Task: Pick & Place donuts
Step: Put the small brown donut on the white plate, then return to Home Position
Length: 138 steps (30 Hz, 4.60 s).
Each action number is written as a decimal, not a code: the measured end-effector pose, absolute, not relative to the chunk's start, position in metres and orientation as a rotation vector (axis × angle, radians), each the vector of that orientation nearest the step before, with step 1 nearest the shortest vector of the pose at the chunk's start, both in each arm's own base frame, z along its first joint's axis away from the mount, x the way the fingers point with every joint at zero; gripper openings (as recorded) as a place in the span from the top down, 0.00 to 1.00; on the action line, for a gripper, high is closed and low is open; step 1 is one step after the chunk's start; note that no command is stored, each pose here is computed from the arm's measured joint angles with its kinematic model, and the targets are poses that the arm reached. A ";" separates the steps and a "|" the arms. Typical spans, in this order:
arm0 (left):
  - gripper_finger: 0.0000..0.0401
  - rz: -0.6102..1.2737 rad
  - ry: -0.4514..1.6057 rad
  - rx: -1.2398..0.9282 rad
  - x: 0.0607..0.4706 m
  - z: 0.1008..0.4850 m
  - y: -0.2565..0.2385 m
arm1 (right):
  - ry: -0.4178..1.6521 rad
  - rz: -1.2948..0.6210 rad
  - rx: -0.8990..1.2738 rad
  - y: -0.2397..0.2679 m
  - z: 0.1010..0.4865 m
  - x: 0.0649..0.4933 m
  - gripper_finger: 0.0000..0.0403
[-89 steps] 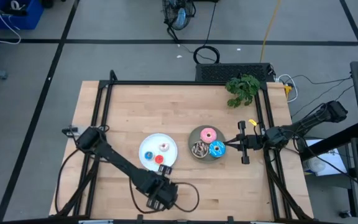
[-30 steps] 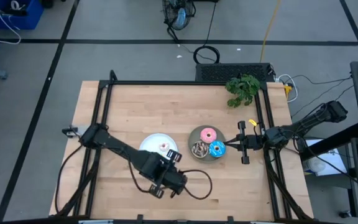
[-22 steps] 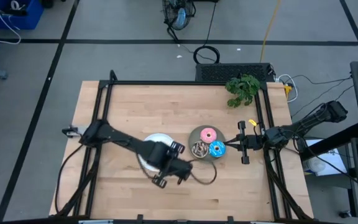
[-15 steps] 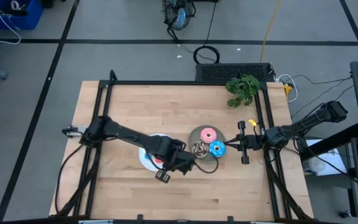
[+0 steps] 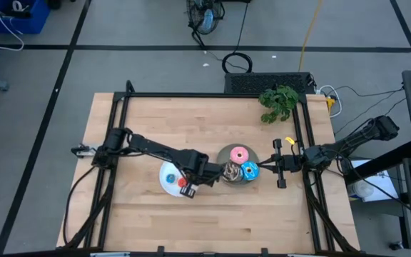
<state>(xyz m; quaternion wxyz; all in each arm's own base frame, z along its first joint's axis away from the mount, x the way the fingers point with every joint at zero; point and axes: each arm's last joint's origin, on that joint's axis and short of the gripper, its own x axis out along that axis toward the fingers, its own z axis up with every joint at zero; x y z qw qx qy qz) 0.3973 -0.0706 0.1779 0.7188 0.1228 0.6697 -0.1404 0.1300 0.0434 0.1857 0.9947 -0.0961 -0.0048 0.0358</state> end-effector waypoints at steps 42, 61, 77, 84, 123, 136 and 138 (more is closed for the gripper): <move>0.71 -0.085 1.522 0.341 0.360 0.306 -0.103 | -0.005 0.072 -0.195 0.043 0.185 0.130 1.00; 0.99 0.158 0.327 0.084 0.146 0.348 -0.050 | 0.002 0.033 -0.194 0.042 0.185 0.130 1.00; 0.99 0.003 -0.063 0.194 0.092 0.236 -0.016 | -0.114 0.092 -0.193 0.043 0.195 0.127 1.00; 0.99 0.018 -0.032 0.182 0.088 0.202 -0.013 | -0.298 0.029 -0.137 0.035 0.198 0.118 1.00; 0.88 0.078 0.055 0.137 0.093 0.173 -0.010 | -0.180 -0.030 -0.116 0.026 0.187 0.123 1.00; 0.88 0.078 0.056 0.137 0.093 0.173 -0.010 | -0.180 -0.030 -0.116 0.026 0.187 0.123 1.00; 0.88 0.078 0.056 0.138 0.093 0.173 -0.010 | -0.180 -0.030 -0.116 0.026 0.187 0.123 1.00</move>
